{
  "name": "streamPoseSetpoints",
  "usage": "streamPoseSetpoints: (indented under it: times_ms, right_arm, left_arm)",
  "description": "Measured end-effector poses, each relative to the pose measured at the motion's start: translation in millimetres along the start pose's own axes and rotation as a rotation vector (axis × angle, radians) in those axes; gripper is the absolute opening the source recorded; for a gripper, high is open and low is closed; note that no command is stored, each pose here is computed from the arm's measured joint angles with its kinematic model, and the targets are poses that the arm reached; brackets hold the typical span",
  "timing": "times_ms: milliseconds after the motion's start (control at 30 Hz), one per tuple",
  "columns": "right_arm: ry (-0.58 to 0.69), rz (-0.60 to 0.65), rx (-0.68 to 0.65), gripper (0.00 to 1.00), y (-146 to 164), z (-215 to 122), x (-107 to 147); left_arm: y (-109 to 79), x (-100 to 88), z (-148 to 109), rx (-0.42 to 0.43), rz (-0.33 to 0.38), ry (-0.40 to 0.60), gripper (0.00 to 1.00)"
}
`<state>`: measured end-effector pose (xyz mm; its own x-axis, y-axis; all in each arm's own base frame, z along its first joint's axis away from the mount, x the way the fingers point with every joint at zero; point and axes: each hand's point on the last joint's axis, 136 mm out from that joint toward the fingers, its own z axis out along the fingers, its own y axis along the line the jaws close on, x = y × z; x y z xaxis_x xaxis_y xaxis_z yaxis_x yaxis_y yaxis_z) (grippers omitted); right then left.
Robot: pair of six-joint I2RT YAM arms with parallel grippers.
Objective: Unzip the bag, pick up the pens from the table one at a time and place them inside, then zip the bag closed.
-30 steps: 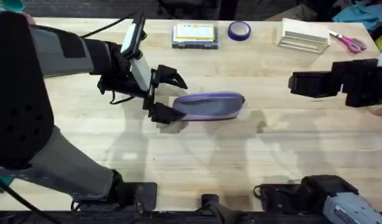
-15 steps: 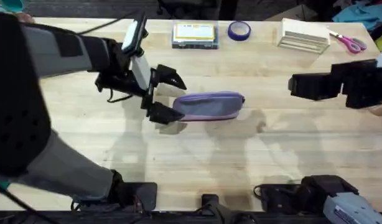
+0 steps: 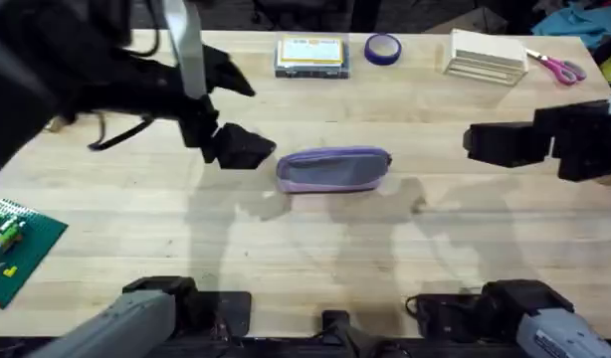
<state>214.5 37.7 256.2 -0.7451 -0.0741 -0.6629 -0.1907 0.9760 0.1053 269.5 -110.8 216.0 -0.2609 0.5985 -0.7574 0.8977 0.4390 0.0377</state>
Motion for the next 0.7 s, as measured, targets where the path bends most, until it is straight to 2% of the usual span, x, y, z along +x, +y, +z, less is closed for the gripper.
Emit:
streamPoseSetpoints:
  times_ms: [167, 200, 233, 267, 367, 500, 700]
  right_arm:
    - [-0.019, -0.003, 0.001, 0.998, 0.9, -4.7, -0.3]
    - [-0.019, -0.003, 0.001, 0.998, 0.9, -4.7, -0.3]
    - [-0.019, -0.004, 0.001, 0.998, 0.9, -4.6, -0.3]
    - [-0.019, -0.004, 0.001, 0.998, 0.9, -4.6, -0.3]
    - [-0.019, -0.004, 0.001, 0.998, 0.9, -4.6, -0.3]
    - [-0.019, -0.004, 0.001, 0.998, 0.9, -4.6, -0.3]
    - [-0.019, -0.005, 0.001, 0.998, 0.9, -4.6, -0.3]
  left_arm:
    - [-0.4, -4.2, -32.8, -0.187, -0.204, 0.022, 0.995]
    - [-1.0, -5.1, -38.7, -0.219, -0.239, 0.018, 0.995]
    - [-3.9, -8.6, -55.2, -0.301, -0.329, -0.008, 0.995]
    - [-5.6, -10.2, -60.2, -0.322, -0.351, -0.021, 0.995]
    - [-12.4, -14.6, -74.0, -0.373, -0.388, -0.057, 0.995]
    - [-19.8, -16.5, -87.3, -0.424, -0.403, -0.085, 0.995]
    - [-21.7, -16.8, -92.3, -0.446, -0.417, -0.096, 0.995]
